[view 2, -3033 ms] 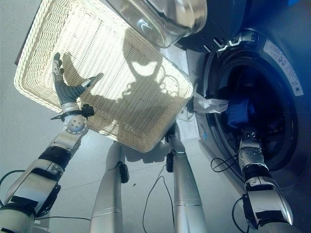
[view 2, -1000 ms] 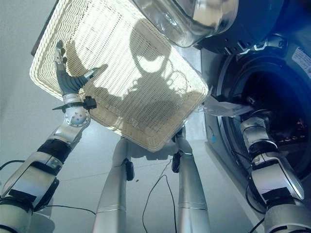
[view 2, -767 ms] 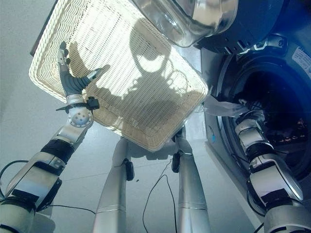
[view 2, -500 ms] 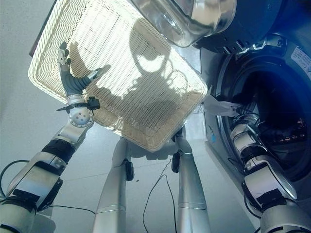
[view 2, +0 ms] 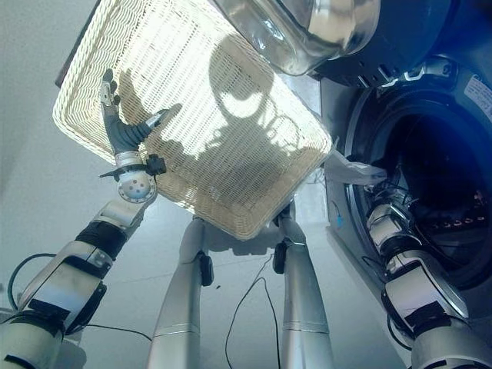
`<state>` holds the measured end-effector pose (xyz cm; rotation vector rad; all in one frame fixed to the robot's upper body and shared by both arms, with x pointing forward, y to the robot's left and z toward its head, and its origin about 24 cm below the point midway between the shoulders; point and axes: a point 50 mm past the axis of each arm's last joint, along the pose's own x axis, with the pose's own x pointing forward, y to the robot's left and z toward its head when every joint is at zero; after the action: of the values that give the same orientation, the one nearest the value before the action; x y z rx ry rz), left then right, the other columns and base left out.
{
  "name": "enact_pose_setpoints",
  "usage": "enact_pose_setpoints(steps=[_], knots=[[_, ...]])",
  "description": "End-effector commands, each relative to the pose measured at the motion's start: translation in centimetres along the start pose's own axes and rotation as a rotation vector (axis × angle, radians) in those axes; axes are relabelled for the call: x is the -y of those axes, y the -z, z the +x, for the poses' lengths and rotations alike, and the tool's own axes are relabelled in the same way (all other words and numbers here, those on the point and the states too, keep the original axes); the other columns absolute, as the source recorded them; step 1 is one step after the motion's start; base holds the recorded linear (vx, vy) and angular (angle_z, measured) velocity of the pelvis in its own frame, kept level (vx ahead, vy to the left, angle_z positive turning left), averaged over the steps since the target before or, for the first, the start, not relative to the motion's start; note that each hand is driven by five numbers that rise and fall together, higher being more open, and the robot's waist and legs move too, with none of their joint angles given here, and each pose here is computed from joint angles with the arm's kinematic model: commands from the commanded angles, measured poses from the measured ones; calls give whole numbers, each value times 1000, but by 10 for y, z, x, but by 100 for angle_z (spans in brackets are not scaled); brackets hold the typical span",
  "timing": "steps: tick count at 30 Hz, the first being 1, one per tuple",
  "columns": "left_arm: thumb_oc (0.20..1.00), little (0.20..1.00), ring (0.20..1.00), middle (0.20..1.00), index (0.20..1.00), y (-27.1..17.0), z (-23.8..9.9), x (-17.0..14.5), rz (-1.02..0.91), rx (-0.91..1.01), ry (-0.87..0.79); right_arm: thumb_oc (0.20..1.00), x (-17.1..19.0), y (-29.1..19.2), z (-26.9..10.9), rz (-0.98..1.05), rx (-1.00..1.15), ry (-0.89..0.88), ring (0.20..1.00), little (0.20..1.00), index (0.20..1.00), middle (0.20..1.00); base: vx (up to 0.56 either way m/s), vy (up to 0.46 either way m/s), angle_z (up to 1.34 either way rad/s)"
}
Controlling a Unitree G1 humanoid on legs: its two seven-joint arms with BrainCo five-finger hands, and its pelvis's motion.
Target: Put the clothes into the washing machine.
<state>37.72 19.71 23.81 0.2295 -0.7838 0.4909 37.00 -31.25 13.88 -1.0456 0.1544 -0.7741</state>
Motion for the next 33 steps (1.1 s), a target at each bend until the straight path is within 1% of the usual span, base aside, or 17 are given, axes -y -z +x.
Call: enact_pose_setpoints(steps=[1, 6, 12, 13, 14, 15, 16, 25, 33], knots=[[1000, 1000, 1000, 1000, 1000, -18, 7, 10, -51, 75, -21, 1000, -23, 34, -14, -59, -155, -161, 1000, 1000, 1000, 1000, 0, 0, 0], [1000, 1000, 1000, 1000, 1000, -18, 3, 16, -62, 74, -14, 1000, -21, 24, -11, -56, -152, -160, 1000, 1000, 1000, 1000, 0, 0, 0], [1000, 1000, 1000, 1000, 1000, -20, 1, 20, -74, 72, -11, 1000, -24, 12, -12, -121, -126, -202, 1000, 1000, 1000, 1000, 0, 0, 0], [1000, 1000, 1000, 1000, 1000, -21, 2, 20, -75, 74, -11, 940, -25, 11, -12, -138, -121, -211, 940, 940, 940, 940, 0, 0, 0], [1000, 1000, 1000, 1000, 1000, -21, 1, 20, -77, 75, -10, 545, -26, 10, -12, -149, -115, -222, 545, 545, 545, 545, 0, 0, 0], [1000, 1000, 1000, 1000, 1000, -21, 1, 21, -78, 75, -11, 464, -26, 9, -12, -149, -116, -221, 464, 464, 464, 464, 0, 0, 0], [1000, 1000, 1000, 1000, 1000, -21, 0, 21, -80, 75, -11, 200, -26, 8, -12, -150, -115, -218, 200, 200, 200, 200, 0, 0, 0], [1000, 1000, 1000, 1000, 1000, -24, -1, 25, -97, 81, -3, 200, -22, 0, -9, -268, -74, -228, 200, 200, 200, 200, 3, 2, 1], [1000, 1000, 1000, 1000, 1000, -24, -3, 26, -104, 86, -2, 200, -24, 4, -10, -319, -65, -232, 200, 200, 200, 200, 0, 0, 0]])
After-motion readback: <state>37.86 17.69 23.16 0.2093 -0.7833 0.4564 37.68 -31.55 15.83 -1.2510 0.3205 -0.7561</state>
